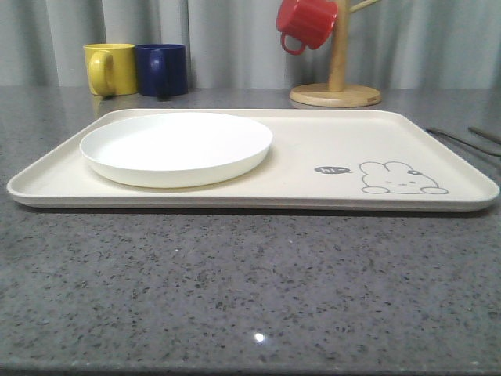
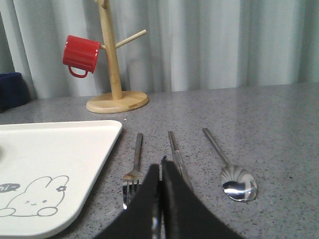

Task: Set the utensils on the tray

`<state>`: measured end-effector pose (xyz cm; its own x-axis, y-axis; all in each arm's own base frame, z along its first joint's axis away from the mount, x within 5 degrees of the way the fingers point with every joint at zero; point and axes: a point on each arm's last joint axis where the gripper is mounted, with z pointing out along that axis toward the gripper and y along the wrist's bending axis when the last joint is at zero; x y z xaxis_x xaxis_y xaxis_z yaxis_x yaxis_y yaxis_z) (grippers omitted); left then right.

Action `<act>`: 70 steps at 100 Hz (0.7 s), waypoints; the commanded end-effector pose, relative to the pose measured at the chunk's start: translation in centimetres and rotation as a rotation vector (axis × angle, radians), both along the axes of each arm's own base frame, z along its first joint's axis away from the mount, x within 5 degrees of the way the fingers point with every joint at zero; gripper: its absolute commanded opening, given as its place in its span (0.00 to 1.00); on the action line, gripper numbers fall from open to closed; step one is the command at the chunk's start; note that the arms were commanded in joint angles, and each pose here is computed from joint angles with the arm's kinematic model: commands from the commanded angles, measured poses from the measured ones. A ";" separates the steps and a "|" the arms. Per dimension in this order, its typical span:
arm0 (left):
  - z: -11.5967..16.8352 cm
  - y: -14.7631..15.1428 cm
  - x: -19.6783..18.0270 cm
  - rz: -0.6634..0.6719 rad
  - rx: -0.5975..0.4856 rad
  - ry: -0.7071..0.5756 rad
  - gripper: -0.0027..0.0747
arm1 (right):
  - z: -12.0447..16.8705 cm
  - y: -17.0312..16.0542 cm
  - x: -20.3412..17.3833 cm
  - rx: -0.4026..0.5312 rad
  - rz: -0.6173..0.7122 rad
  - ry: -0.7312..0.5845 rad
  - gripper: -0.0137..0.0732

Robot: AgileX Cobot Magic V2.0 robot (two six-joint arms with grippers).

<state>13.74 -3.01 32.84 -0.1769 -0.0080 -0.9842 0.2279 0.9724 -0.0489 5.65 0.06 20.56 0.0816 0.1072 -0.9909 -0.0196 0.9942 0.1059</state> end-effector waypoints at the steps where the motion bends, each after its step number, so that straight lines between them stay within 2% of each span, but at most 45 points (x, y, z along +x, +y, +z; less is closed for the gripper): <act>1: 1.2 0.6 -1.8 0.032 -0.033 -0.153 0.34 | 1.5 0.0 -0.4 -0.012 -0.006 -0.125 0.08; 14: 0.9 0.9 -3.8 0.031 -0.044 -0.210 0.33 | 1.5 0.0 -0.4 -0.012 -0.006 -0.128 0.08; 21: 0.8 1.1 -4.5 0.031 -0.043 -0.235 0.28 | 1.8 0.0 -0.5 -0.011 -0.005 -0.155 0.08; 38: 0.4 1.2 -5.0 0.031 -0.037 -0.248 0.01 | 2.1 0.0 -0.6 -0.011 -0.004 -0.188 0.08; 54: 0.2 1.2 -5.0 0.030 -0.035 -0.241 0.01 | 4.0 0.0 -0.9 -0.011 -0.007 -0.154 0.08; 70: 0.2 1.2 -5.0 0.030 -0.035 -0.241 0.01 | 7.8 -0.1 -0.4 -0.011 -0.013 0.050 0.08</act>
